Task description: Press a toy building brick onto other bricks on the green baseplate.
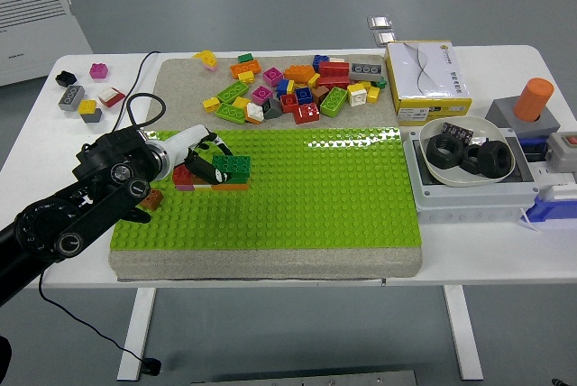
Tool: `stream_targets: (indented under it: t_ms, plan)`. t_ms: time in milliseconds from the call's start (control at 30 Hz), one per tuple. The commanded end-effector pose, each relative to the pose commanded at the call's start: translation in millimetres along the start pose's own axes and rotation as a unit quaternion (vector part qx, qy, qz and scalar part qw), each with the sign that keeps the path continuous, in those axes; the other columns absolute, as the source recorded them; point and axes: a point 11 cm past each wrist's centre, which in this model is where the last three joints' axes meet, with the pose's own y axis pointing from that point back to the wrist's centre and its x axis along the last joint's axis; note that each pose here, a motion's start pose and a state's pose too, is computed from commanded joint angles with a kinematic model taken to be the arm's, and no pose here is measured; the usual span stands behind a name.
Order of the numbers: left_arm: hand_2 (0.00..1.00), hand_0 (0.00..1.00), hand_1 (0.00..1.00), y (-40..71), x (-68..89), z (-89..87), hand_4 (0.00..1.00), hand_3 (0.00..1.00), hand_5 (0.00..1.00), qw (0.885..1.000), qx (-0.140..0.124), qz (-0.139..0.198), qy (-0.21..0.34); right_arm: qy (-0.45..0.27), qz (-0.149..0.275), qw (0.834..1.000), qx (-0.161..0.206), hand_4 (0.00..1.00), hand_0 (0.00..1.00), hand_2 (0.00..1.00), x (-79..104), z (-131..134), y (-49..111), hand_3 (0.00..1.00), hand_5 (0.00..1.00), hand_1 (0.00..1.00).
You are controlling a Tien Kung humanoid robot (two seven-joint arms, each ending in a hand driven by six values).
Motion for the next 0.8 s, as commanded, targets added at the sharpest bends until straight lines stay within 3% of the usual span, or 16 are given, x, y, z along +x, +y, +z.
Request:
stream_targets:
  t_ms: [800]
  plan:
    - [0.995,0.911,0.987,-0.8,-2.8,-3.1,0.445,0.681,0.002,1.0,0.005,-0.004,-0.003,-0.001,-0.001,1.0,-0.002,0.82,0.513,0.595,-1.4,2.7,-0.1,0.739,0.825,0.694]
